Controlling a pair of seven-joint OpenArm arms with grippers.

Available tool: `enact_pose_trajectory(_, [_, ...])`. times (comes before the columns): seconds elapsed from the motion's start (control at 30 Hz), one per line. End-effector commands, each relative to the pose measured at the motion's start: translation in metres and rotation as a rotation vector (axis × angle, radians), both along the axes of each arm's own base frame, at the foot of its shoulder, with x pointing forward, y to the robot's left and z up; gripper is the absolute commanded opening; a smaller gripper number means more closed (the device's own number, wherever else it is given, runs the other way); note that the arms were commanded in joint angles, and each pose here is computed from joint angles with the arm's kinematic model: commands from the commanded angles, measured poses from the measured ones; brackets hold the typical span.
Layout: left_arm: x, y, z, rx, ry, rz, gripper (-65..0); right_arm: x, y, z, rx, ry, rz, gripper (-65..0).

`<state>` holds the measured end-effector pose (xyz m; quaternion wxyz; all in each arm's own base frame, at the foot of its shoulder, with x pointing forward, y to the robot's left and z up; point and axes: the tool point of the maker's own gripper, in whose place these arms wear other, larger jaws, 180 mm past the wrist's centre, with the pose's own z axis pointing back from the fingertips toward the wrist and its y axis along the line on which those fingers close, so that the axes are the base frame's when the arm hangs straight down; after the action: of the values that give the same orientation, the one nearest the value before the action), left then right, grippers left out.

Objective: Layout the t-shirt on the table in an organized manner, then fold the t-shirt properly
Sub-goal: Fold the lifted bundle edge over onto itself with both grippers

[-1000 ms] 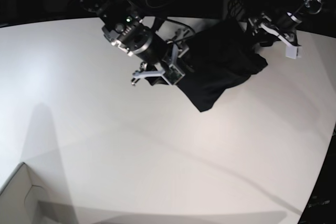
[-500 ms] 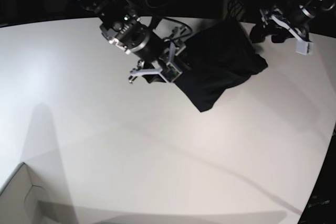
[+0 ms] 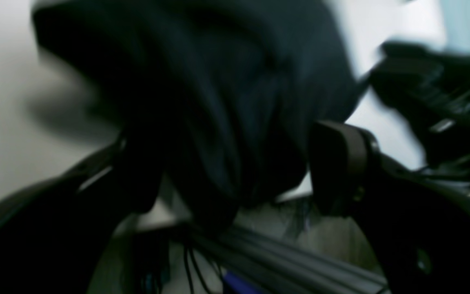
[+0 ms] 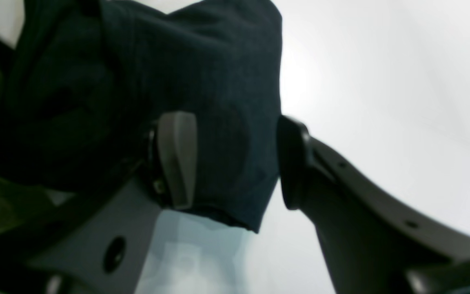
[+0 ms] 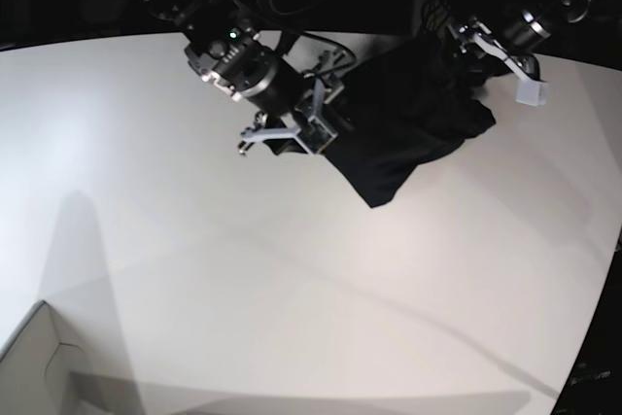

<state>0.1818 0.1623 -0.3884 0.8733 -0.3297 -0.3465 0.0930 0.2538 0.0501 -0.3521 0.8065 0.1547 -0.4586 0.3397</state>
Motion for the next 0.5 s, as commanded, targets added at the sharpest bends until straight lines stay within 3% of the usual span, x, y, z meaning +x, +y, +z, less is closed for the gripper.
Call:
enact_pose_trajectory(0.0, [0.01,0.005,0.015,0.004,-0.063,0.009,-12.2,0.006,0.004,0.014,0.034,-0.042,0.001,-33.1])
enact_pose_trajectory(0.47, [-0.004,0.039,0.009,0.047,-0.029,0.106,-12.1,0.005,-0.001,0.011,0.019,-0.04,0.003,-33.1])
